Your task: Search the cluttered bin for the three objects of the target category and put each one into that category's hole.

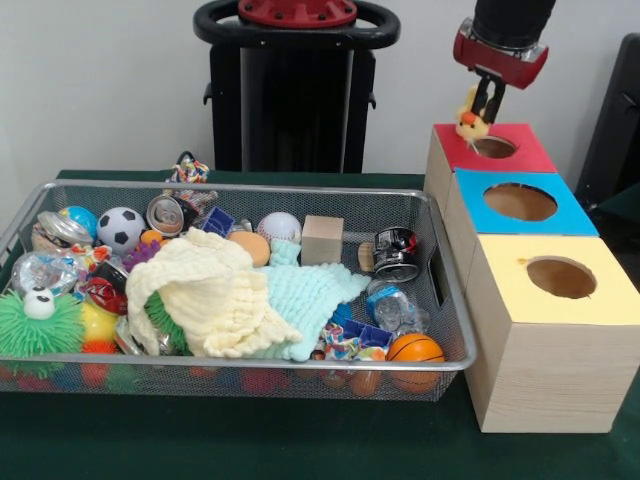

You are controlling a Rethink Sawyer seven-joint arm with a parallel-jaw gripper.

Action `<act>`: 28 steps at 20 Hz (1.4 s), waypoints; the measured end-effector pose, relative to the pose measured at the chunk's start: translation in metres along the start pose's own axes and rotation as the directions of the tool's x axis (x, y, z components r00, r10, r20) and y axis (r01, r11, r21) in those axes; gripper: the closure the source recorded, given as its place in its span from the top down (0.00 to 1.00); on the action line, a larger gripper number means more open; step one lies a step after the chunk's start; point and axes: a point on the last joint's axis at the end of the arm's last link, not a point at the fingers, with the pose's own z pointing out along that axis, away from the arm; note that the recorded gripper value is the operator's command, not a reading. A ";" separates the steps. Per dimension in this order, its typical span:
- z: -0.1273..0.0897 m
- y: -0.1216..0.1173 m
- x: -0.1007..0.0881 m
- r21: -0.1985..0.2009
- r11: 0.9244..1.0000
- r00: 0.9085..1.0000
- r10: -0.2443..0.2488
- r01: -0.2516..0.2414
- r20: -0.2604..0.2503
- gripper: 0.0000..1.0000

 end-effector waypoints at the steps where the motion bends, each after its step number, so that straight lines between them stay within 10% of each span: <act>1: -0.001 0.002 -0.001 -0.006 1.000 1.000 0.004 -0.004 0.001 0.00; 28: 0.016 0.033 -0.023 -0.065 0.997 0.996 0.053 -0.048 0.075 0.00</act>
